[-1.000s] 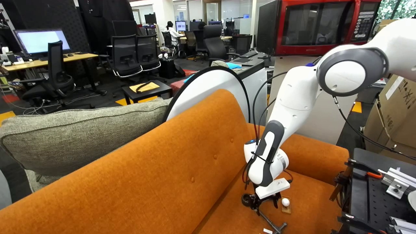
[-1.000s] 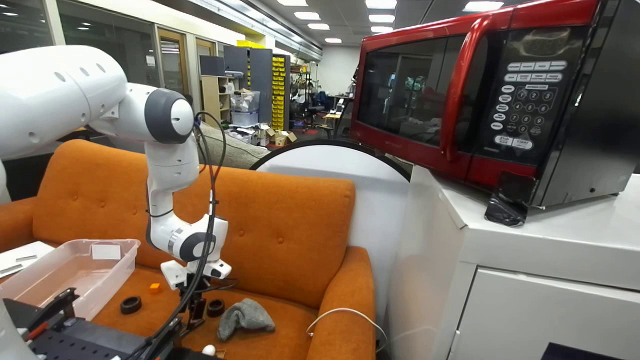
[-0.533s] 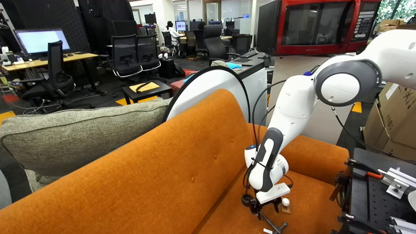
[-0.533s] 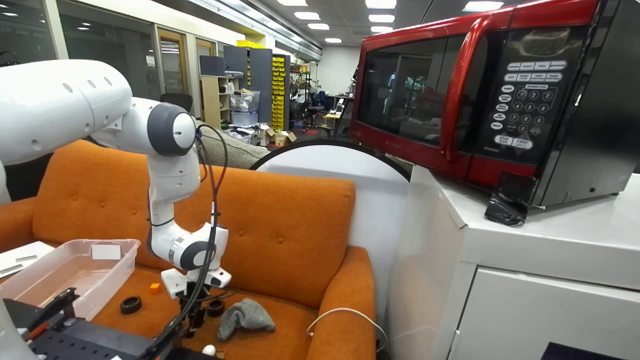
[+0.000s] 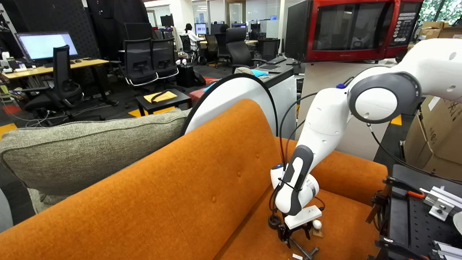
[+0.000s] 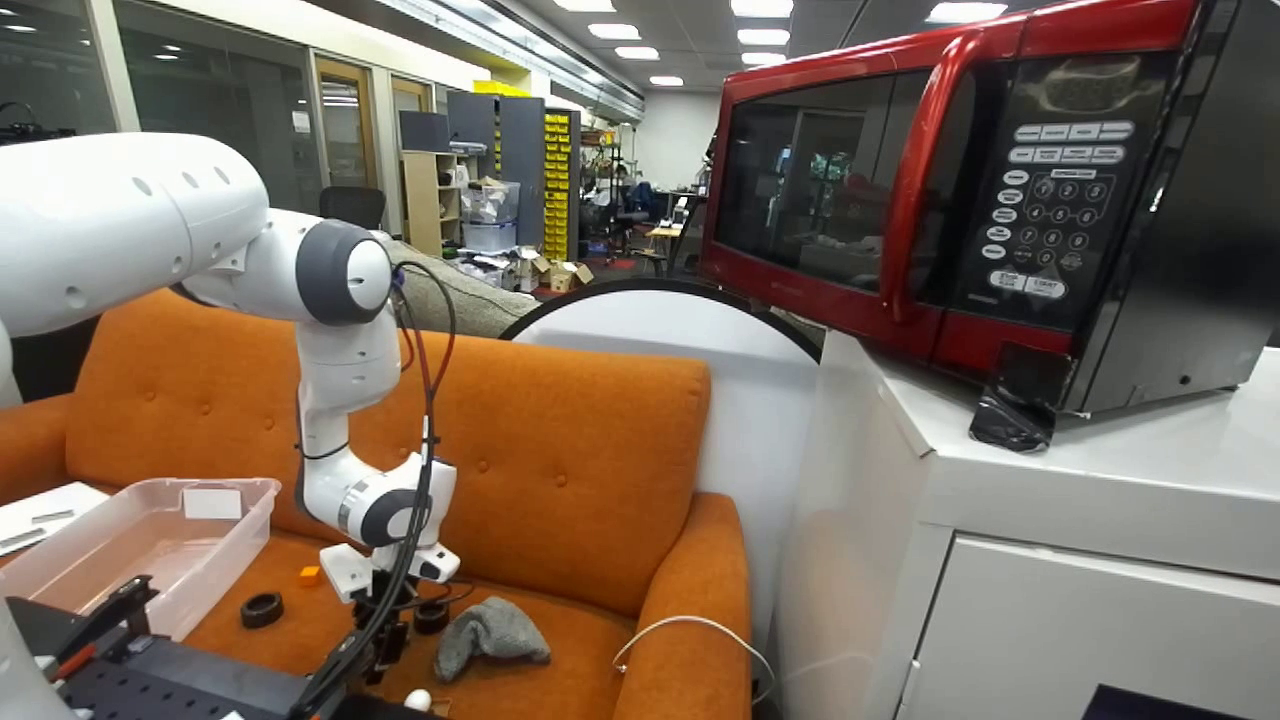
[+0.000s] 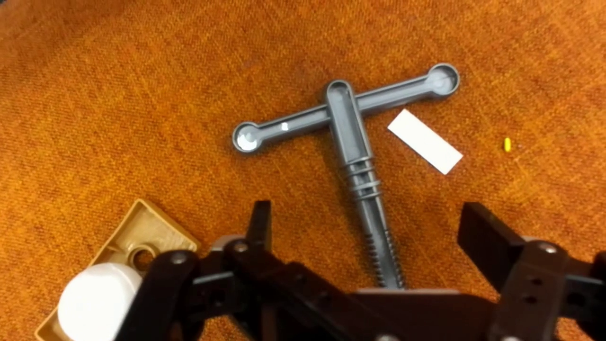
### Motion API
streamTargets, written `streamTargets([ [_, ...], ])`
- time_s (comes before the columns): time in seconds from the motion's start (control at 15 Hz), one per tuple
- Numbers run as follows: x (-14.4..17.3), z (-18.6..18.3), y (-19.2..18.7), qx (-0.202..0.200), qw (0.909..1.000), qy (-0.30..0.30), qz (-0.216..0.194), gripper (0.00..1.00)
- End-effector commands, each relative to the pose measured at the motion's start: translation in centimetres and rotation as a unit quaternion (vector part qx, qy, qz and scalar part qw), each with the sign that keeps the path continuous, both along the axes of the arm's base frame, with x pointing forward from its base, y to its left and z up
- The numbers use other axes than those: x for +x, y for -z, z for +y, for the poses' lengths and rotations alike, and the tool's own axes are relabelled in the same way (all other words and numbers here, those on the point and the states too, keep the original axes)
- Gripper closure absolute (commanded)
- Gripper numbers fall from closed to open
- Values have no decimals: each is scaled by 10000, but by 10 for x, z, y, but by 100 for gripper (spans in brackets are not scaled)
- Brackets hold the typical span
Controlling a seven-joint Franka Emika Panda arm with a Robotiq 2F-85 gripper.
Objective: Put the metal tool in the storage box
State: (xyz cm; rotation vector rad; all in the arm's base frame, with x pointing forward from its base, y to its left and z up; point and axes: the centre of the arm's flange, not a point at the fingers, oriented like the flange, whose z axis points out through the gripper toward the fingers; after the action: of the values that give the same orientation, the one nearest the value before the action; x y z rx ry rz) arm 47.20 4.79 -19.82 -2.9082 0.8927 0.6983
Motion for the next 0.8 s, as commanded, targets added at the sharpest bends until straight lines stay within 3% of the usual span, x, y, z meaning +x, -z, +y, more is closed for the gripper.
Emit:
streamTargets([
  [0.0,6,-3,5,121,9998,-66,122,0],
  [0.07,7,-3,7,112,9998,-65,141,0],
  [0.33,8,-5,13,104,9997,-52,212,43],
  [0.73,13,-5,13,133,9997,-53,188,84],
])
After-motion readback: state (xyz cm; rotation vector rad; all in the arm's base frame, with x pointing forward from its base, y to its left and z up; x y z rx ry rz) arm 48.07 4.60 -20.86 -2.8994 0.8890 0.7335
